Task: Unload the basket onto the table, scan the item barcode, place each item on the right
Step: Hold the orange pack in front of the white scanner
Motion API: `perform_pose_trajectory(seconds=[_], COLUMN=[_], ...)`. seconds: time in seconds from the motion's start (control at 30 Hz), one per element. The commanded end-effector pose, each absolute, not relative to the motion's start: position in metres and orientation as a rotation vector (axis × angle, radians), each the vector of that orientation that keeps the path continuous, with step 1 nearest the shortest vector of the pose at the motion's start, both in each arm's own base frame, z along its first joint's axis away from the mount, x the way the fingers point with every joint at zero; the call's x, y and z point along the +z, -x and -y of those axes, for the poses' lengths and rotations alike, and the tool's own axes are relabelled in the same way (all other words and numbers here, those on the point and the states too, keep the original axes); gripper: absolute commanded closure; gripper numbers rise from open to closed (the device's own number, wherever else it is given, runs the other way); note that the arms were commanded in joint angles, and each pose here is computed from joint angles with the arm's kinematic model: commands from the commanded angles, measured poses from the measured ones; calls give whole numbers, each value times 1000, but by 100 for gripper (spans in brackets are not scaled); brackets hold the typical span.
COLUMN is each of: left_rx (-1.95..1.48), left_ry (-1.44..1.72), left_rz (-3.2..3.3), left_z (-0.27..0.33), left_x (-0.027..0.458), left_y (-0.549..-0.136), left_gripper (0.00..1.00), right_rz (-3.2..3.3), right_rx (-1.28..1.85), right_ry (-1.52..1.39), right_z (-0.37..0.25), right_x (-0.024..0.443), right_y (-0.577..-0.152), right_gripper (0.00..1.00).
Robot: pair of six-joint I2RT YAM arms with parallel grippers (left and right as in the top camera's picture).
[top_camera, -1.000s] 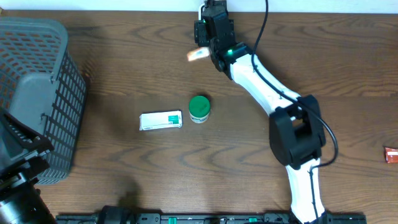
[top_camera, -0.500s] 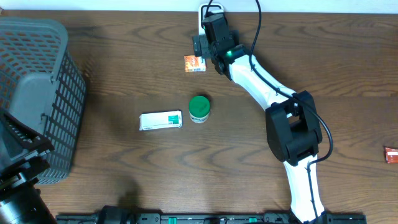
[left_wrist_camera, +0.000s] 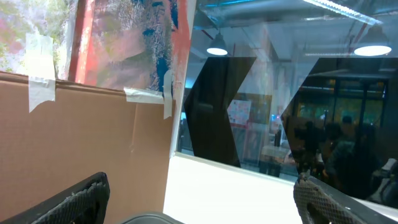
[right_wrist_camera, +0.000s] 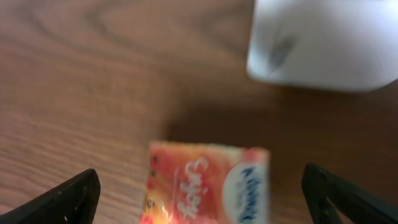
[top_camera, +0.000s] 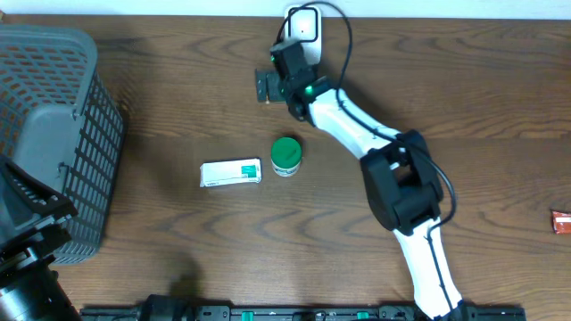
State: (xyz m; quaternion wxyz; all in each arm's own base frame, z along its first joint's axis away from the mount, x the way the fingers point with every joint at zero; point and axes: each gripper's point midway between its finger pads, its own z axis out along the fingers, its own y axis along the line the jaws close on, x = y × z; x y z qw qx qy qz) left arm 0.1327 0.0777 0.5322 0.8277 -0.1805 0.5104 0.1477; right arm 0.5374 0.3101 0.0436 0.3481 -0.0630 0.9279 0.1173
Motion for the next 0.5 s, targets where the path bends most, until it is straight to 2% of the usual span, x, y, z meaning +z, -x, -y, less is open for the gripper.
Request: perform_pose_trajectory(seconds=[0.0, 0.47], left_rx=[325, 325], left_ry=[393, 393], left_rz=[-1068, -1068], left_z=[-80, -80], left_x=[537, 537], left_y=[-127, -127], left_gripper=[5, 5], right_rz=[-2416, -2441], right_rx=[266, 227], right_ry=[136, 132], right_z=[-308, -301], right_x=[31, 9], right_y=[-539, -540], right_gripper=[1, 3])
